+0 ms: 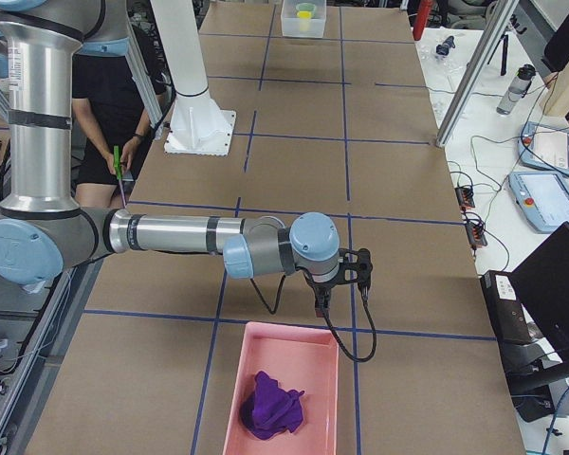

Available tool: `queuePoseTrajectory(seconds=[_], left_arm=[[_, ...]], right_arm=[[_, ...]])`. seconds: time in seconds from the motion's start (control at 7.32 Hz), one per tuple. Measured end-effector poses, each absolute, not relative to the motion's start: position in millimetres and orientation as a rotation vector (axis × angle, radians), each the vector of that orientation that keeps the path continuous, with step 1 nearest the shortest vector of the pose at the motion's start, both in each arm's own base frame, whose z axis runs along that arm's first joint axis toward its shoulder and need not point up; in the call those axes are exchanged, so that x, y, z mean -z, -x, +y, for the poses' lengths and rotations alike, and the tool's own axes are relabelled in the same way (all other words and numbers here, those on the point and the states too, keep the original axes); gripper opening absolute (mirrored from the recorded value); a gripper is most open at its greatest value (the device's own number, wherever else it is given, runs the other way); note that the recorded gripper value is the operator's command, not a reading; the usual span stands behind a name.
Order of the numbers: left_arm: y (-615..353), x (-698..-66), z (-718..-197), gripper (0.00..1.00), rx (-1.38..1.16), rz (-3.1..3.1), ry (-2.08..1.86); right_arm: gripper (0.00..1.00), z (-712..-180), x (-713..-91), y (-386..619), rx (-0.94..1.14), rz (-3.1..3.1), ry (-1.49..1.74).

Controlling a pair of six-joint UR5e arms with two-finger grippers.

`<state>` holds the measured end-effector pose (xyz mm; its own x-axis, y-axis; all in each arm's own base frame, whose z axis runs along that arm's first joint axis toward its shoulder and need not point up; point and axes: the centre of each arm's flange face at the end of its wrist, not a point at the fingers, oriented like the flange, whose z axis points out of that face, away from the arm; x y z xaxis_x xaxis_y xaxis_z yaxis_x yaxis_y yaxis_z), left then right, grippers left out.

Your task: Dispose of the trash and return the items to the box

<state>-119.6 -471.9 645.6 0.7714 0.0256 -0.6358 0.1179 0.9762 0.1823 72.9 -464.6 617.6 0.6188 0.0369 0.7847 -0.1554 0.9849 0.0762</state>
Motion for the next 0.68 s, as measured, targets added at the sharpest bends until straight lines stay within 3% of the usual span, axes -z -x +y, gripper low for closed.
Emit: queuePoseTrajectory(seconds=[0.68], left_arm=[[86.5, -640.5, -473.5, 1.0, 0.069, 0.756, -0.164]], right_arm=[[1.0, -464.7, -617.5, -72.9, -0.111, -0.898, -0.142]])
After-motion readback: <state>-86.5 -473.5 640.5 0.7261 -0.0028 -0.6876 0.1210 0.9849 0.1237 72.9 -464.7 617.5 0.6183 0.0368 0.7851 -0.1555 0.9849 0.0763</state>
